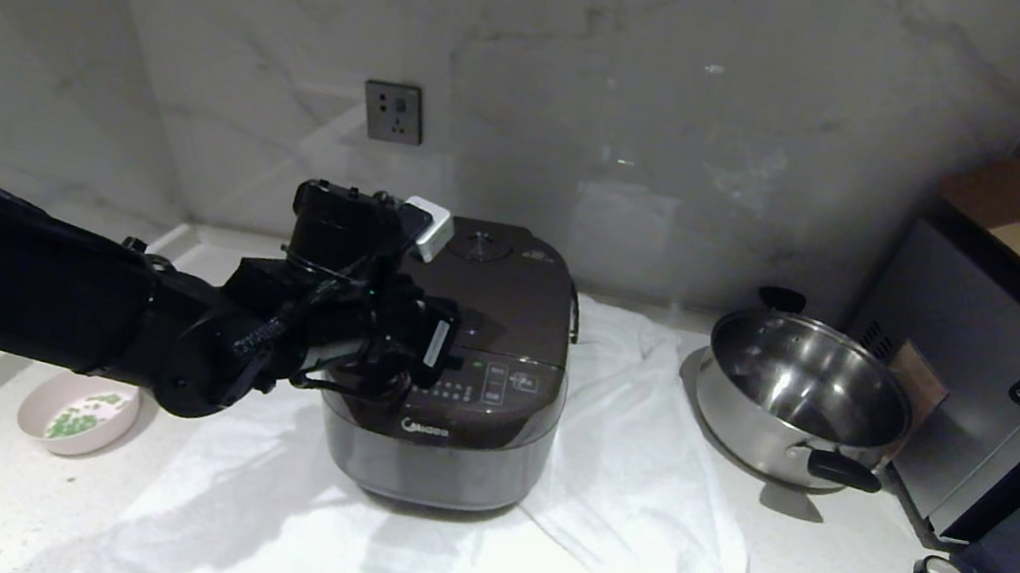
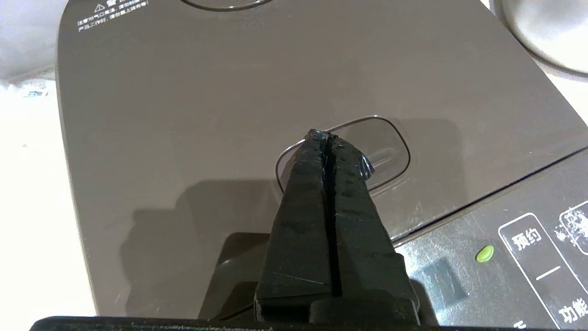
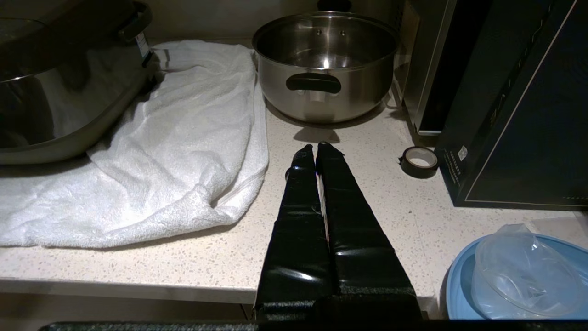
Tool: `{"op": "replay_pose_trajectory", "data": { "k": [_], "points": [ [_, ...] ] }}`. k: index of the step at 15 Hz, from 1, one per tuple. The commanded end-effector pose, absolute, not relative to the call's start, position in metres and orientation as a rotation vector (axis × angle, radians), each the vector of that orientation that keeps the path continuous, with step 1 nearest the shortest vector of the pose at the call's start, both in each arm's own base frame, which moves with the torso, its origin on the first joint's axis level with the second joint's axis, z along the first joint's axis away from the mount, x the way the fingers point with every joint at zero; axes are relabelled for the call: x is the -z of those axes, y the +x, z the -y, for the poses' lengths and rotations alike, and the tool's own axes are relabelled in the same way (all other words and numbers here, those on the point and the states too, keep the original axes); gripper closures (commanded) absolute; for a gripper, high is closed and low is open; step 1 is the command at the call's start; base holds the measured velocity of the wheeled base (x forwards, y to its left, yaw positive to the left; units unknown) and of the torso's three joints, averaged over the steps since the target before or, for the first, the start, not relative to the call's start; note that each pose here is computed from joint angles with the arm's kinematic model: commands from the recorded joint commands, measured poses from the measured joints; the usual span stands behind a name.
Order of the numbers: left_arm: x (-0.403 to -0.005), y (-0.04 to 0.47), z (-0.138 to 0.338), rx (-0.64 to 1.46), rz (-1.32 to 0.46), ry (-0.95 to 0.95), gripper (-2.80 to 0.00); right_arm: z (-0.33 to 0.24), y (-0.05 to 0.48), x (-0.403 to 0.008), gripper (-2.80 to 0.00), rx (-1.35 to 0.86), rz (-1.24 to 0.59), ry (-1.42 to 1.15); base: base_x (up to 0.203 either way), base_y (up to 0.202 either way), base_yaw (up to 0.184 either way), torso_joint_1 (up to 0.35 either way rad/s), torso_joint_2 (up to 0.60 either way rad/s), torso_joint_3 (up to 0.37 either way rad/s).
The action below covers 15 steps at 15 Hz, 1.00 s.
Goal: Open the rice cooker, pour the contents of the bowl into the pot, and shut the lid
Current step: Open the rice cooker
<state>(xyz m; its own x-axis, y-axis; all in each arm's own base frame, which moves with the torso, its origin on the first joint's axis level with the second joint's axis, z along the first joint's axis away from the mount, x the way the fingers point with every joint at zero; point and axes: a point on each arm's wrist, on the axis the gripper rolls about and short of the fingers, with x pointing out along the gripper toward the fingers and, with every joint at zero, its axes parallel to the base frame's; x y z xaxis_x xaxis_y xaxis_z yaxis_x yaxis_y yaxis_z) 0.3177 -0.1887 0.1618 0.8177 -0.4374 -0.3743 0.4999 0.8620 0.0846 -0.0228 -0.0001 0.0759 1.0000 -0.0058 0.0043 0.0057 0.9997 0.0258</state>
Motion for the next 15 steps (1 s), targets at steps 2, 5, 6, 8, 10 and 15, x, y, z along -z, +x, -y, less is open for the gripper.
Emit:
{"op": "replay_pose_trajectory", "data": {
  "k": [2, 5, 6, 8, 10, 15],
  "points": [
    [-0.157, 0.317, 0.19, 0.506, -0.368, 0.19, 0.0, 0.0, -0.023, -0.076, 0.0, 0.006, 0.003, 0.026, 0.0, 0.0, 0.0, 0.0, 0.0, 0.0],
    [-0.15, 0.314, 0.189, 0.51, -0.393, 0.208, 0.0, 0.0, -0.023, -0.075, 0.0, 0.006, 0.002, 0.025, 0.0, 0.0, 0.0, 0.0, 0.0, 0.0],
    [-0.145, 0.312, 0.187, 0.516, -0.406, 0.236, 0.0, 0.0, -0.023, -0.075, 0.0, 0.006, 0.002, 0.026, 0.0, 0.0, 0.0, 0.0, 0.0, 0.0],
    [-0.137, 0.309, 0.189, 0.526, -0.427, 0.259, 0.0, 0.0, -0.023, -0.075, 0.0, 0.006, 0.002, 0.026, 0.0, 0.0, 0.0, 0.0, 0.0, 0.0],
    [-0.137, 0.312, 0.19, 0.526, -0.422, 0.258, 0.0, 0.0, -0.023, -0.075, 0.0, 0.006, 0.002, 0.026, 0.0, 0.0, 0.0, 0.0, 0.0, 0.0],
    [-0.153, 0.314, 0.204, 0.534, -0.322, 0.193, 0.0, 0.0, -0.023, -0.075, 0.0, 0.008, 0.002, 0.026, 0.0, 0.0, 0.0, 0.0, 0.0, 0.0]
  ]
}}
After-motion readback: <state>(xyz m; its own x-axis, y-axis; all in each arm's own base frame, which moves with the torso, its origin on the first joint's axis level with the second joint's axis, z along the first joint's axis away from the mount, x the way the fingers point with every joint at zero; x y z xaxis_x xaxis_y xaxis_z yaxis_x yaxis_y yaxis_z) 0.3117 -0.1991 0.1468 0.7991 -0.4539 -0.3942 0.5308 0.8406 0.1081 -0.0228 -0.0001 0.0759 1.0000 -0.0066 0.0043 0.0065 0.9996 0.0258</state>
